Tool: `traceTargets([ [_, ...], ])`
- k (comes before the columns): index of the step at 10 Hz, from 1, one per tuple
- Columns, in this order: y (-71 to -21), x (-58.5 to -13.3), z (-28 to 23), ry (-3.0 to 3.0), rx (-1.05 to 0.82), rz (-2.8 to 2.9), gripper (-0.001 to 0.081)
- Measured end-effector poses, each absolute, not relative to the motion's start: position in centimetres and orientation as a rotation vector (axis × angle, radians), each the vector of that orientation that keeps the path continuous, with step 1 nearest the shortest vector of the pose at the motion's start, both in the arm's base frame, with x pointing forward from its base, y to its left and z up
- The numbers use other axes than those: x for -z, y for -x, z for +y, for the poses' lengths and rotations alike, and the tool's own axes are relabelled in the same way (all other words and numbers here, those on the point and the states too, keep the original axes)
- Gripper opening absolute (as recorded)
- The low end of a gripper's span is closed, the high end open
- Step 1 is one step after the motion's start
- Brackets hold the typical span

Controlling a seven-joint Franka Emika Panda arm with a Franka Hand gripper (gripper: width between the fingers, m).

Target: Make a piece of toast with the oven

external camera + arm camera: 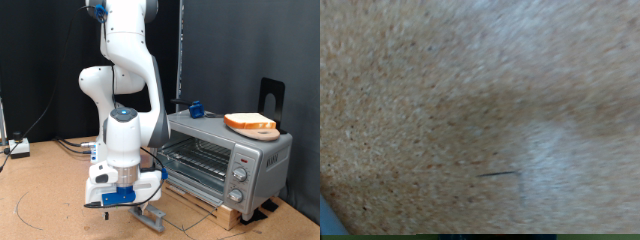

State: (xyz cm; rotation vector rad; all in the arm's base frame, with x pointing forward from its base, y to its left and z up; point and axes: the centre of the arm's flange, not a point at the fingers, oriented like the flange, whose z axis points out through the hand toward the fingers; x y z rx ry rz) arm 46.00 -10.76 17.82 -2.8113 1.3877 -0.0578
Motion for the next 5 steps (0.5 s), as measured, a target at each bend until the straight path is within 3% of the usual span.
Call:
traceTargets([
  [5, -44.2, -23.0, -13.3, 2.858, 0.072, 1.278, 0.0809],
])
